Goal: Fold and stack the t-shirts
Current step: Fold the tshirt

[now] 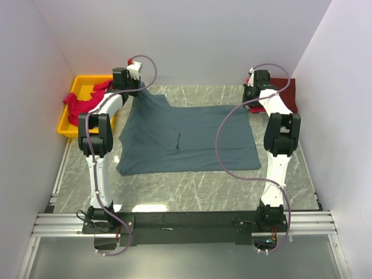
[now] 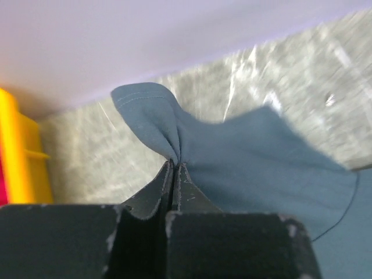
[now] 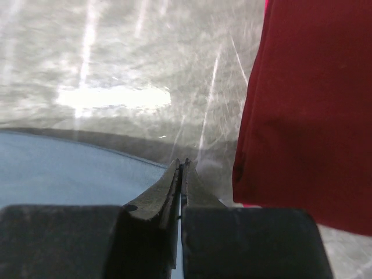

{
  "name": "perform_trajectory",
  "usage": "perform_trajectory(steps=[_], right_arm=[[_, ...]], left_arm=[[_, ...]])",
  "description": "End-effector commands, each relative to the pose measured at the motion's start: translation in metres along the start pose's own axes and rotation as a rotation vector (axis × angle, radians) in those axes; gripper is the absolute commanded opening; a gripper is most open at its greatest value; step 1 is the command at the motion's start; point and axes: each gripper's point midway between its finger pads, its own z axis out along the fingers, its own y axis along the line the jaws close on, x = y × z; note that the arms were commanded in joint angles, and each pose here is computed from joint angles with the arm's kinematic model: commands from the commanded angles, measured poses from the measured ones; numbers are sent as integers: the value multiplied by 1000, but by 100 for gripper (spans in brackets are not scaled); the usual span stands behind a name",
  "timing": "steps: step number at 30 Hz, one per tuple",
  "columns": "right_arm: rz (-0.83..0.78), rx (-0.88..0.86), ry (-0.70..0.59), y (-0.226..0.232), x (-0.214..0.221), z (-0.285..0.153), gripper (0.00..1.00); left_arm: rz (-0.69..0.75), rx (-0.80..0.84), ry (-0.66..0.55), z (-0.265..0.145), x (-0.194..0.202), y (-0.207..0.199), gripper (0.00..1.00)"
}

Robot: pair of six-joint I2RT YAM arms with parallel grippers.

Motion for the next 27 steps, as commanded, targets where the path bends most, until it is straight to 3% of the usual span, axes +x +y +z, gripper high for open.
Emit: perform_trajectory(steps=[1,7,27], right_arm=[[-42,-17,-135,7,-44,-37,0],[-90,-4,-134,5,-46,-50,0],[-108,-3,-81,-13,-5,-84,0]], left_arm=[[59,22,-182,-31,-70,-2,0],[104,39,-188,-54,-74,-6,0],[145,108,-103,-133,-26,-21,0]])
